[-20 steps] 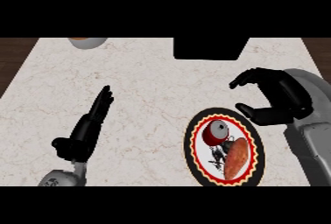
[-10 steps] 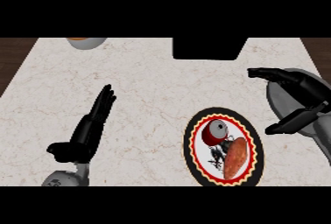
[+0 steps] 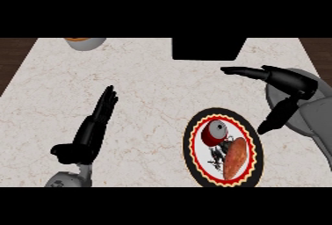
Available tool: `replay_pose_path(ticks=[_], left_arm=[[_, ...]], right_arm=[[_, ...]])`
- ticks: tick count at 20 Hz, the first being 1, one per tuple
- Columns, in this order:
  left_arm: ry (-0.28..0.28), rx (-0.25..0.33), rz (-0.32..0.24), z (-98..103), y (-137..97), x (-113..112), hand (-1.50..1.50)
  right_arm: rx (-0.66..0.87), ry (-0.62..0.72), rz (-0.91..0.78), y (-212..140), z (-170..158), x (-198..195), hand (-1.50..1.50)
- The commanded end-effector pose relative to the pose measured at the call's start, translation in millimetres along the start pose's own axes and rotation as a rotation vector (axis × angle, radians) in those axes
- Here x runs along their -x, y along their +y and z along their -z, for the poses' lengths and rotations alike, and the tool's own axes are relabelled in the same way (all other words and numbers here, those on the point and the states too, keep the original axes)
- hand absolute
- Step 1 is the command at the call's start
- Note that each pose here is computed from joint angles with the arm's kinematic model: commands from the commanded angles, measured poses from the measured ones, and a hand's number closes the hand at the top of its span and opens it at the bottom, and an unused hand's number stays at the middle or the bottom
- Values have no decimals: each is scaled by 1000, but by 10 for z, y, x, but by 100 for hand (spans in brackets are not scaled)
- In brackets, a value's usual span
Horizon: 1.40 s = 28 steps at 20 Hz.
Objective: Pick the can from the plate and place it in the pan
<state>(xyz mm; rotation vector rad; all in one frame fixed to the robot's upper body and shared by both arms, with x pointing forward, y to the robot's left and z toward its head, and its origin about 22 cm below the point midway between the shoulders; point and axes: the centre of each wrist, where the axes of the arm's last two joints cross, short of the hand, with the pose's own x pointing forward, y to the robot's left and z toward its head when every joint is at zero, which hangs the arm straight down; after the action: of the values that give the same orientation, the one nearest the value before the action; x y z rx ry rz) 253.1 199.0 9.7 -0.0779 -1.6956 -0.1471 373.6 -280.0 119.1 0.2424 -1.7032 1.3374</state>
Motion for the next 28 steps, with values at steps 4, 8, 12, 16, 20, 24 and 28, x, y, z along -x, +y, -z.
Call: replay_pose_path(ticks=[4, 8, 12, 16, 20, 24, 28], left_arm=[[10, -2, -6, -96, 126, 23, 0], [-3, -3, -1, -177, -57, 24, 0], [8, -1, -9, -131, 99, -42, 0], [-3, -20, 2, 10, 48, -83, 0], [3, -13, 5, -93, 67, -121, 0], [1, -11, -8, -189, -60, 68, 0], [3, -14, 12, -89, 14, -16, 0]], right_arm=[[-297, 62, -233, 423, 322, -89, -150], [-371, 105, -363, 772, 532, -134, -150], [-390, 147, -396, 725, 448, -10, -150], [-381, 143, -355, 1055, 615, -89, -150], [-428, 189, -378, 790, 549, 7, -150], [-380, 189, -346, 993, 486, 236, -150], [-339, 177, -308, 826, 561, 165, -150]])
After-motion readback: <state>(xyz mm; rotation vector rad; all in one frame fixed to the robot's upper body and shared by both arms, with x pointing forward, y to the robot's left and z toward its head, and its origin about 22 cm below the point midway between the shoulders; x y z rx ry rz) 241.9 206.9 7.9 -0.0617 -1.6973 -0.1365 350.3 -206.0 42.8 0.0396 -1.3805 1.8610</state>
